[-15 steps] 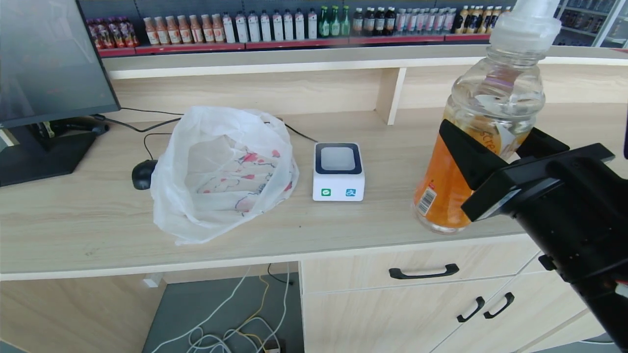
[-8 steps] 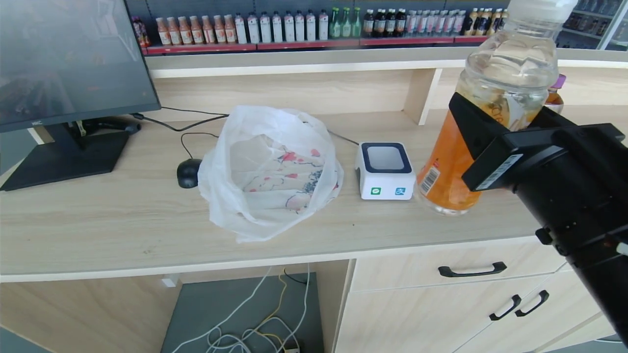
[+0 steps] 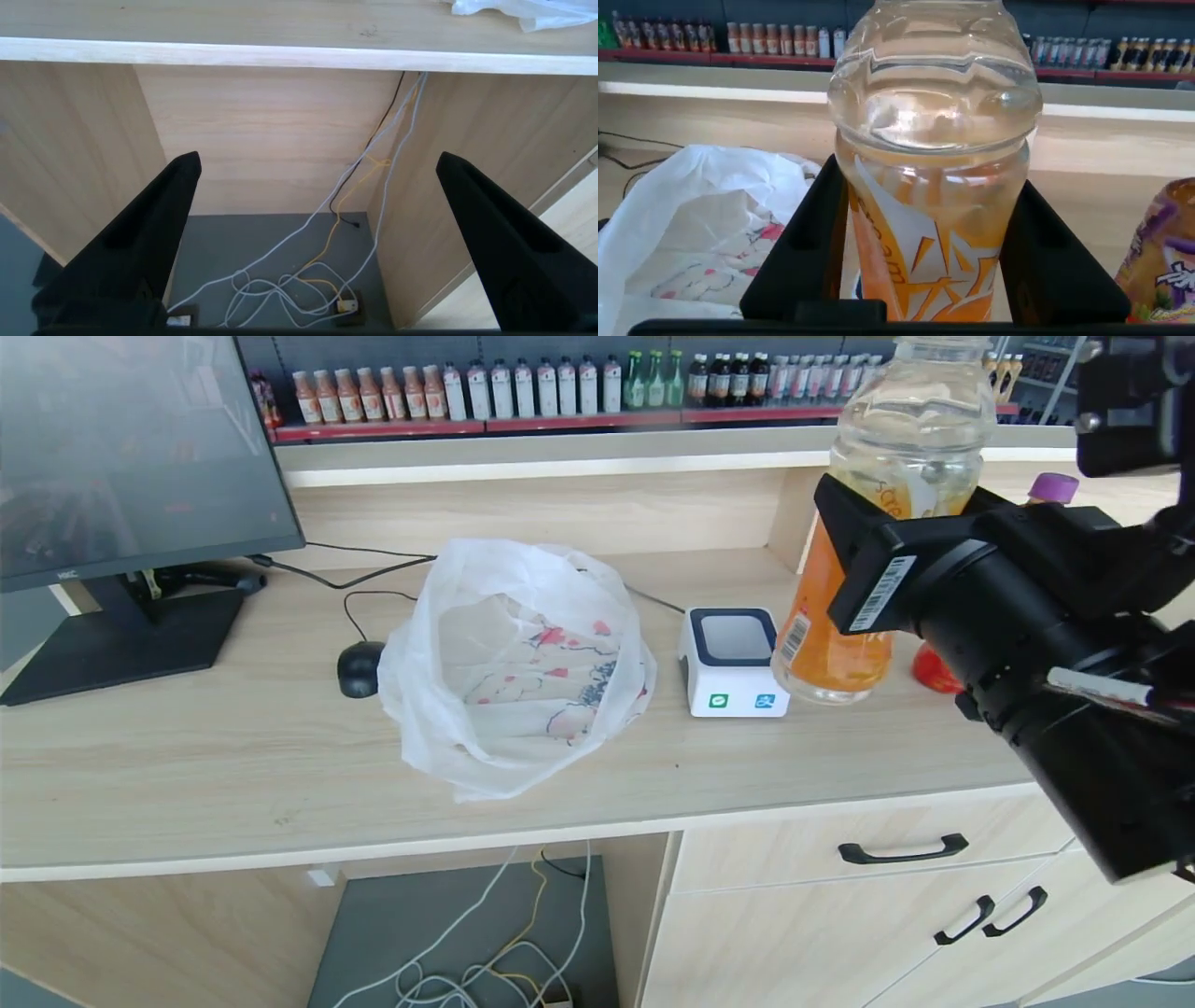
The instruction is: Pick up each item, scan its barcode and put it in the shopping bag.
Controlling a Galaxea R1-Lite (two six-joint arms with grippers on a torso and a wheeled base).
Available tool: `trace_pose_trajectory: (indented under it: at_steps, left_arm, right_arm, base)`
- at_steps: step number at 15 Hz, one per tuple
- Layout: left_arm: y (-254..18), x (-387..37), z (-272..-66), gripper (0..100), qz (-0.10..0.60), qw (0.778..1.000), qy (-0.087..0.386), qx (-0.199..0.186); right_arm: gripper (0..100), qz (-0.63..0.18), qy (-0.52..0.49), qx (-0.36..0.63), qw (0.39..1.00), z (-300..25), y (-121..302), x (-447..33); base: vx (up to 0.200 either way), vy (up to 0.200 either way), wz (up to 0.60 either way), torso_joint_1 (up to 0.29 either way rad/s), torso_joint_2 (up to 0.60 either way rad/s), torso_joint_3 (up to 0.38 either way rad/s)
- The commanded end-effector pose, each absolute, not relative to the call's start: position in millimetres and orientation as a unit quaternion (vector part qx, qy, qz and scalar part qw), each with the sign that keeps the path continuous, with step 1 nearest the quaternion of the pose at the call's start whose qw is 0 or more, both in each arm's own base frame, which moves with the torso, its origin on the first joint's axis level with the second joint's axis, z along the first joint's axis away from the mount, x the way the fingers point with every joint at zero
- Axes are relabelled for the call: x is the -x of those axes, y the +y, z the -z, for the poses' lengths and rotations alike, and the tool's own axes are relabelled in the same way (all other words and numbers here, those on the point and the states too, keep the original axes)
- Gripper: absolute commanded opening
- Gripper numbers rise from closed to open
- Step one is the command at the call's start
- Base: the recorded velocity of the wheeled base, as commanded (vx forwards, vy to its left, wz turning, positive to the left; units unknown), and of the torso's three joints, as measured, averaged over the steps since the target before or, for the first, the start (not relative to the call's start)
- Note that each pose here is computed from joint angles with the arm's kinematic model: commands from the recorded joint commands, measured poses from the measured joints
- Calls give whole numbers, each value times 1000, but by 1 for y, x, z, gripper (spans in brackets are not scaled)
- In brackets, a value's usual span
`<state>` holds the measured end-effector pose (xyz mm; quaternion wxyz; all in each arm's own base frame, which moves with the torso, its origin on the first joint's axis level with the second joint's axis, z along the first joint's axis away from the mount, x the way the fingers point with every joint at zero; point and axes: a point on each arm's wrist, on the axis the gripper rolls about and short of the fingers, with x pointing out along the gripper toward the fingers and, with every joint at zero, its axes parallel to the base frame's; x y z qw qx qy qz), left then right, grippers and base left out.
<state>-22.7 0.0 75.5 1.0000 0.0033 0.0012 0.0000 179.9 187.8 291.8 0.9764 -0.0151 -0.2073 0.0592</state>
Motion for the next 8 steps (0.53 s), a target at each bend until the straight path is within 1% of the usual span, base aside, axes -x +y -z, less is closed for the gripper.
trace_pose_trajectory:
  at_steps: [1,5,8]
  left_arm:
    - [0,23,-76,100,0,1000,1,-3]
    - [0,23,-75,100,0,1000,2,-4]
    - [0,23,-76,100,0,1000,1,-3]
  right_arm:
    - [0,-31,-211,26,977,-307,182,-202]
    - [0,-26,-241,98,965,-325,169,-241]
    - [0,-49,-249,145,956,-318,174,-251]
  base:
    - [0,0,0,0,0,0]
    - [0,0,0,0,0,0]
    - [0,0,0,0,0,0]
